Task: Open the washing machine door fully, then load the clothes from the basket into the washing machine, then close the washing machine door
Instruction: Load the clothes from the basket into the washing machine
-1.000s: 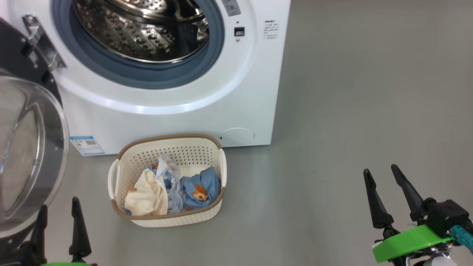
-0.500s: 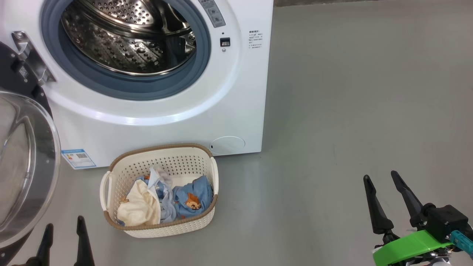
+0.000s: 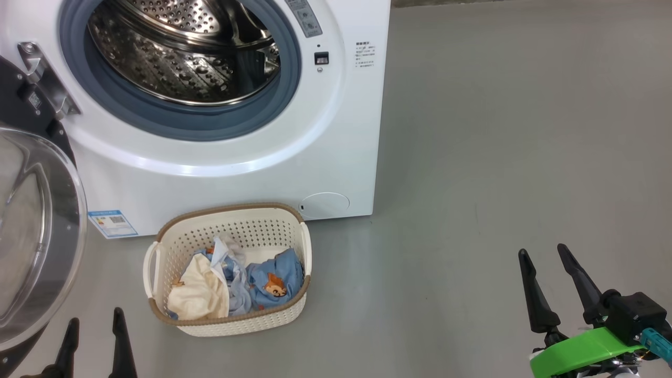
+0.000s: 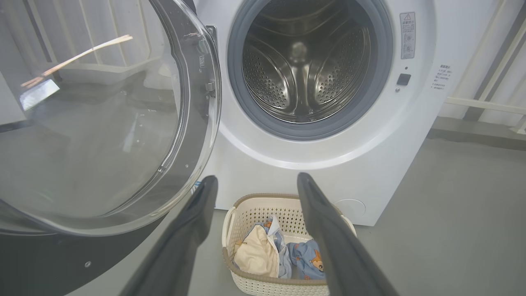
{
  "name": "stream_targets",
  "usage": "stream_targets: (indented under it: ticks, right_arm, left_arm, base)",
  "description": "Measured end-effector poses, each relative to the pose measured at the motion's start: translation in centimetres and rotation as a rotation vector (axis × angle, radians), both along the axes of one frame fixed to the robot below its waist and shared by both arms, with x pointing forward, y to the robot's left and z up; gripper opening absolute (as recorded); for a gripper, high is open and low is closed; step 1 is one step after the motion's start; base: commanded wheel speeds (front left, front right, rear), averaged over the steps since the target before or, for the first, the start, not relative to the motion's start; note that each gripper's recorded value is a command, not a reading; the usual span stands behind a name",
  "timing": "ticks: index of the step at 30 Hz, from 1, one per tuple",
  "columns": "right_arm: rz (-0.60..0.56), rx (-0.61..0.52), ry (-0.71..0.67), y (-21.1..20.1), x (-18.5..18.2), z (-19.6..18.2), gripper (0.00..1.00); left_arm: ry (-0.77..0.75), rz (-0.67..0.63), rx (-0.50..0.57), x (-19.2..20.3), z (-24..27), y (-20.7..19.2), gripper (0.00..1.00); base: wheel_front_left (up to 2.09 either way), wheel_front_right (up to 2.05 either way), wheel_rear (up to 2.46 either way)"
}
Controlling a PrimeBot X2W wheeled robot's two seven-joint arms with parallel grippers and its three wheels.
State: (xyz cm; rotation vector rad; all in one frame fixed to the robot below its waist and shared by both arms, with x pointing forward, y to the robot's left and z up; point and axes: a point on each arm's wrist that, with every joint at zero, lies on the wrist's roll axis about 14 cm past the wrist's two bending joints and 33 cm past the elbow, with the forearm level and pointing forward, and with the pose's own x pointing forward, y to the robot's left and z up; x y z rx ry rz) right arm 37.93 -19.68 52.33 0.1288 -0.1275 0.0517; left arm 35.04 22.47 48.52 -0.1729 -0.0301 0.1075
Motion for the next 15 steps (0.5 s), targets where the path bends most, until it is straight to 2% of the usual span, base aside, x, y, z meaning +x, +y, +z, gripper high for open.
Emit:
stream_targets:
  ticks: [15]
  right_arm:
    - [0.006, 0.003, 0.005, 0.24, 0.12, -0.17, 1.0]
  left_arm:
    - [0.007, 0.006, 0.0, -0.36, -0.21, 0.18, 1.0]
  base:
    - [0.0, 0.0, 0.0]
